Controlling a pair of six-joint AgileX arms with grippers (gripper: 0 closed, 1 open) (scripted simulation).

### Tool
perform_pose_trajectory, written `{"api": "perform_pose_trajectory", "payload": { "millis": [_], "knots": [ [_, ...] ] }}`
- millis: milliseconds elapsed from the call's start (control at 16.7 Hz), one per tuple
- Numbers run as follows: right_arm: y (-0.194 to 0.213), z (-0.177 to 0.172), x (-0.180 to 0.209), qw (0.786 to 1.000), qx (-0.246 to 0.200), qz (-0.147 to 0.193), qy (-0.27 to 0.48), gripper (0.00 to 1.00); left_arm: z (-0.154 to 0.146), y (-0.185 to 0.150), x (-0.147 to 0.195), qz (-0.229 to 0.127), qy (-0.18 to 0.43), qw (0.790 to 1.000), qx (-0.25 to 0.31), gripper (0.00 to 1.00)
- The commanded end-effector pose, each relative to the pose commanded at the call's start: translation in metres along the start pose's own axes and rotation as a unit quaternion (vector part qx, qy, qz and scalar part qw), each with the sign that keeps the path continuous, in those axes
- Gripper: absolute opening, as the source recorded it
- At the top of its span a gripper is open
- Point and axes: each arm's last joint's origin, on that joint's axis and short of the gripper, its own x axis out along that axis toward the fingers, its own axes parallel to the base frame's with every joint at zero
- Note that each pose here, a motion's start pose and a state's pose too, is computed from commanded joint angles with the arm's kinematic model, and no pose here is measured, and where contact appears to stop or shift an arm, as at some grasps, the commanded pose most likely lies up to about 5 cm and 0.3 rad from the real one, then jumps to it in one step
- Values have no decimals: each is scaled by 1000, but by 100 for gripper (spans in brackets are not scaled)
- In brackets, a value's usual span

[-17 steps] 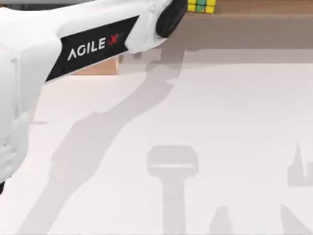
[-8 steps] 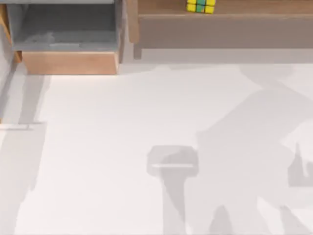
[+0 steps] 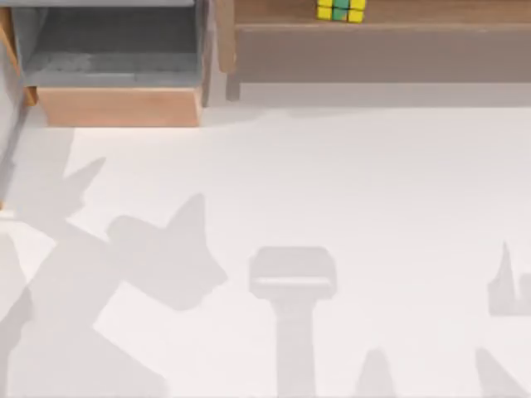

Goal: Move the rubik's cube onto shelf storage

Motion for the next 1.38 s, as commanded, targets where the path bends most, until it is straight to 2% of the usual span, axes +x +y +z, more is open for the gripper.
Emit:
{"api": "perform_pose_trajectory", "payload": {
  "millis": [120, 300, 420, 540, 960, 1380],
  "knots": [
    [0, 0, 0, 1000, 0, 0, 0, 100, -6, -33, -45, -65, -3, 998, -6, 100],
    [0, 0, 0, 1000, 0, 0, 0, 100, 5, -72, -109, -162, -12, 985, -57, 100],
    [0, 0, 0, 1000, 0, 0, 0, 100, 18, -88, -139, -210, -24, 972, -99, 100],
    [0, 0, 0, 1000, 0, 0, 0, 100, 31, -97, -155, -238, -39, 961, -133, 100],
    [0, 0, 0, 1000, 0, 0, 0, 100, 35, -100, -157, -245, -43, 958, -141, 100],
    [0, 0, 0, 1000, 0, 0, 0, 100, 39, -111, -136, -245, -44, 958, -142, 100]
  ]
}}
